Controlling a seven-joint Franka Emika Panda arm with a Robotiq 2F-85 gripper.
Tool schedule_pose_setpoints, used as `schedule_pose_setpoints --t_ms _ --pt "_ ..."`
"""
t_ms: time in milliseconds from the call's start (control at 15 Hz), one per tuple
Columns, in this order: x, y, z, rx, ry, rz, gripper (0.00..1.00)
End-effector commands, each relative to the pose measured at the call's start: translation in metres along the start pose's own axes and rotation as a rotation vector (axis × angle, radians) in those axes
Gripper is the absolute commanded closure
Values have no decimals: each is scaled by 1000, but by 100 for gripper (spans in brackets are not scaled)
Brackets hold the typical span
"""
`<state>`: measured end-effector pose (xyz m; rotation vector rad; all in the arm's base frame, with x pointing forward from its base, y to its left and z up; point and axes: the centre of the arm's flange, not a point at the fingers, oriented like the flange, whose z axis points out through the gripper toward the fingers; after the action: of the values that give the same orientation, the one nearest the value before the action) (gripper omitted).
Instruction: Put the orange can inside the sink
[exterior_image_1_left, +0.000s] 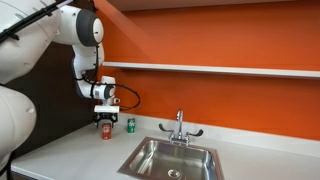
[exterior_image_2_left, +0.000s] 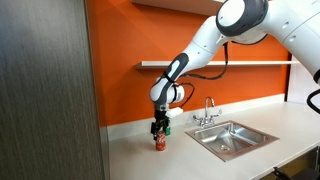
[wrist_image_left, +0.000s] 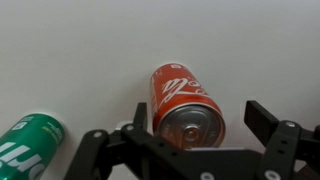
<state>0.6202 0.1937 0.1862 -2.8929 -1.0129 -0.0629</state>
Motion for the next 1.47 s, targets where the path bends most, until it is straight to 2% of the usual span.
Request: schedule_pose_setpoints --t_ms 0,67,267,400,1400 --pt "5 8 -4 -10 -10 -1 25" --pt "5 10 -4 -10 -10 0 26" --pt "4 15 -6 -9 -11 10 51" --pt "3 18 -7 -10 -10 13 61" --pt "-2 15 -21 -19 1 18 61"
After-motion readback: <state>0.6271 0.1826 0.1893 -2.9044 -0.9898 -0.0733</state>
